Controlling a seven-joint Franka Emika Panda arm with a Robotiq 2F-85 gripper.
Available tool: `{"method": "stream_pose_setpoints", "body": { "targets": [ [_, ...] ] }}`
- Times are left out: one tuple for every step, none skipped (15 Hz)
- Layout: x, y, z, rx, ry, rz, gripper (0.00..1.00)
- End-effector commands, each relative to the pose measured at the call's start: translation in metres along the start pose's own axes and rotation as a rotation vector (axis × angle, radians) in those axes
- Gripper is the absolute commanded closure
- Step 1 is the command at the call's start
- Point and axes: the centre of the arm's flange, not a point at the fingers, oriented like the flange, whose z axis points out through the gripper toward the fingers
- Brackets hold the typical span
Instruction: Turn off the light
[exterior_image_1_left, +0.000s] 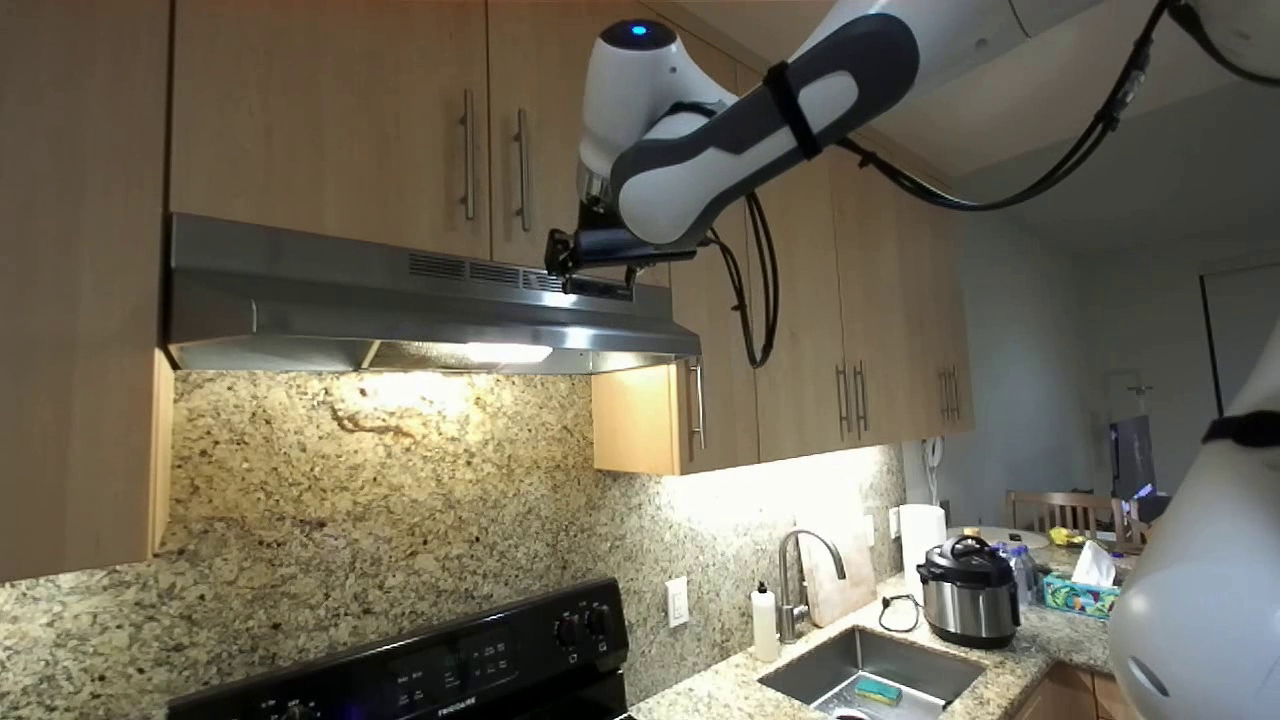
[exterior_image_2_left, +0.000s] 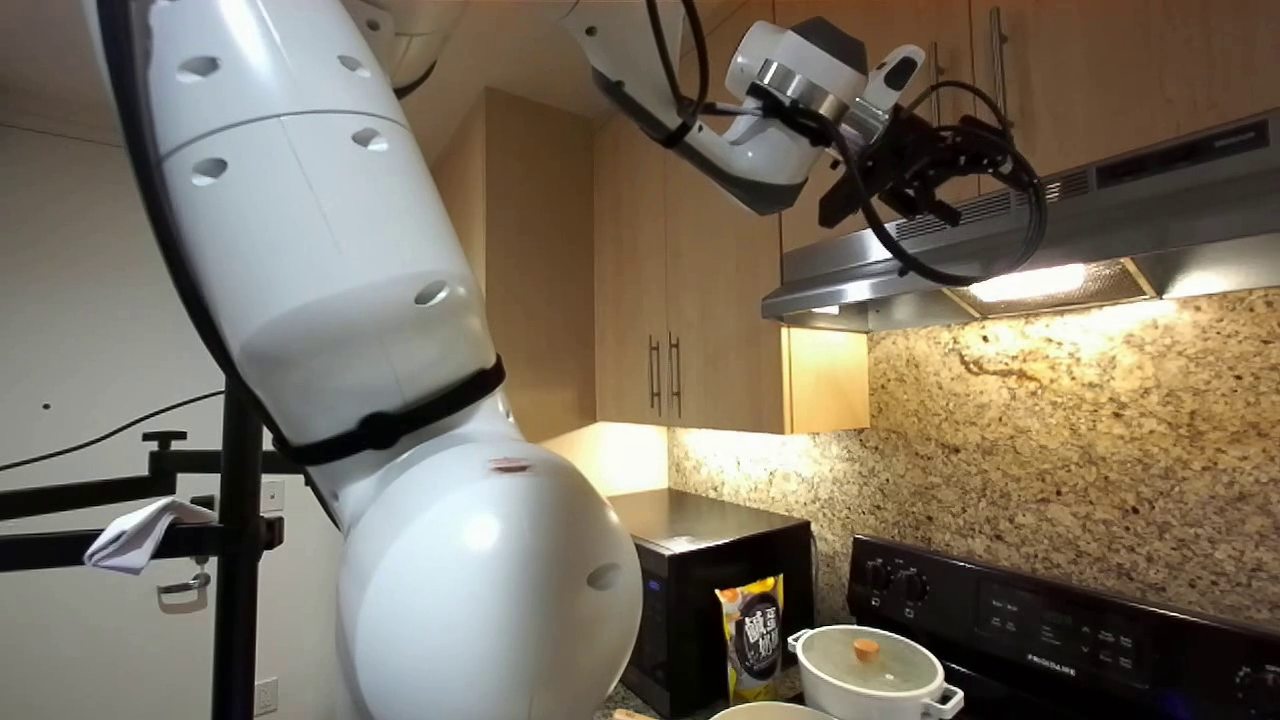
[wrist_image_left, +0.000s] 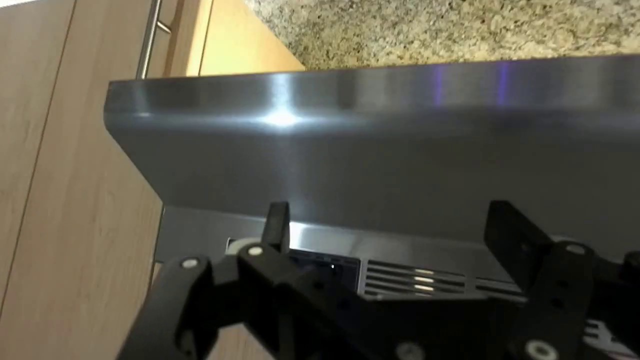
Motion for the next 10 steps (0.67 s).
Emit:
{"method": "stream_pose_setpoints", "body": {
  "targets": [
    [0.011, 0.013, 0.006, 0.029, 0.115, 0.014, 0.0],
    [0.015, 0.015, 0.008, 0.051, 0.135, 0.012, 0.0],
    [0.018, 0.017, 0.009, 0.074, 0.156, 0.016, 0.0],
    [0.022, 0.019, 0.011, 0.099, 0.179, 0.026, 0.0],
    [0.024, 0.021, 0.011, 0.118, 0.202, 0.036, 0.0],
    [0.027, 0.024, 0.012, 0.139, 0.225, 0.045, 0.0],
    [0.03, 0.026, 0.012, 0.159, 0.243, 0.052, 0.0],
    [0.033, 0.028, 0.014, 0.175, 0.252, 0.057, 0.0],
    [0.037, 0.029, 0.016, 0.183, 0.251, 0.065, 0.0],
    [0.039, 0.031, 0.019, 0.179, 0.25, 0.072, 0.0]
  ]
}}
